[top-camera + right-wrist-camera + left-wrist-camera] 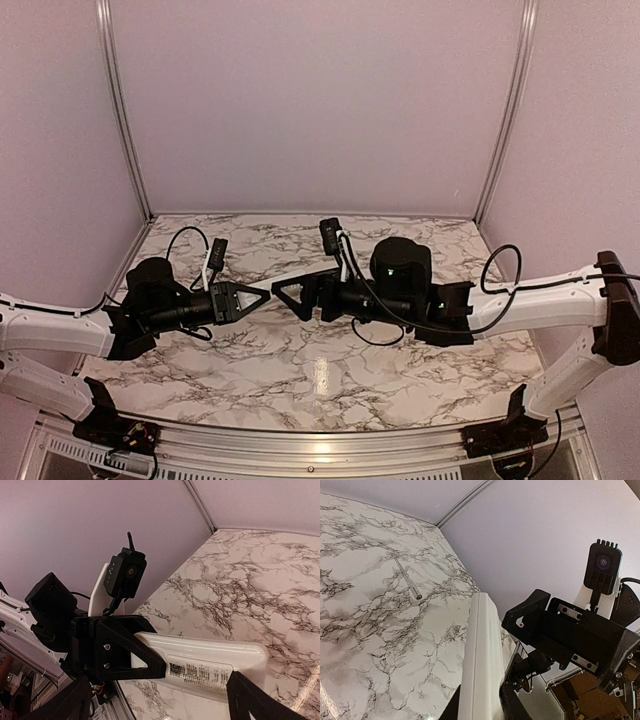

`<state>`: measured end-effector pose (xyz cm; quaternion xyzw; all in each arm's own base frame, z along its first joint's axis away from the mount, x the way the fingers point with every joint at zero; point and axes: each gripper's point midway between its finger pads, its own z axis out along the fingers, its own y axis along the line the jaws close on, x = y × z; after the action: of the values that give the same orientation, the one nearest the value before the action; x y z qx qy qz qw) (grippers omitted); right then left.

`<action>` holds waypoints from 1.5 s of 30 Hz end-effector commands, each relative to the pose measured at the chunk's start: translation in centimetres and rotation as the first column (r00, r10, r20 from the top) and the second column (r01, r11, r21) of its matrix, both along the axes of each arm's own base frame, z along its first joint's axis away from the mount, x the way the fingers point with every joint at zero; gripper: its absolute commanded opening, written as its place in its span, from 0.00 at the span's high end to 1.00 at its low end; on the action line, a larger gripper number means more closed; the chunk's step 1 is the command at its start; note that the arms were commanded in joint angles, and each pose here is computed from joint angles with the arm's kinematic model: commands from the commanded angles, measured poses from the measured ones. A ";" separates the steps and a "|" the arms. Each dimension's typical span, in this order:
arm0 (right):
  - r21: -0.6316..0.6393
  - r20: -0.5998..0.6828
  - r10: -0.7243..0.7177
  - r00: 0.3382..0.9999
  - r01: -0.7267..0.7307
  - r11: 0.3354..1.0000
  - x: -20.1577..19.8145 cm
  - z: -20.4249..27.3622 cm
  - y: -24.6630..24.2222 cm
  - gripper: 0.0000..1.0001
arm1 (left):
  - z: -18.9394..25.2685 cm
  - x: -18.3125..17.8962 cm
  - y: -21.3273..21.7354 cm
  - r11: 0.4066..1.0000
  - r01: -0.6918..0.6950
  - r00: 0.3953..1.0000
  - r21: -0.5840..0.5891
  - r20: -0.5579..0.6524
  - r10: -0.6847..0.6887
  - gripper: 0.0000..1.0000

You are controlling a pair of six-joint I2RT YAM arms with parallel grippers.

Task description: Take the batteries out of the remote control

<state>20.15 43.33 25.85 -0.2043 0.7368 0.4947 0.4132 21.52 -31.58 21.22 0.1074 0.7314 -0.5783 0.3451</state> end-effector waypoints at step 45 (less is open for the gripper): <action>-0.181 -0.004 -0.182 0.983 0.179 0.967 3.8 -4.3 1.8 0.10 | 1.8 -0.5 0.2 0.999 0.012 0.998 -0.033 0.057 -0.010 1.00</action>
<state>23.31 44.89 23.23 -0.1724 0.7777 0.4186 0.4360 22.55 -30.73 20.07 0.0814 0.7499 -0.5536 0.3530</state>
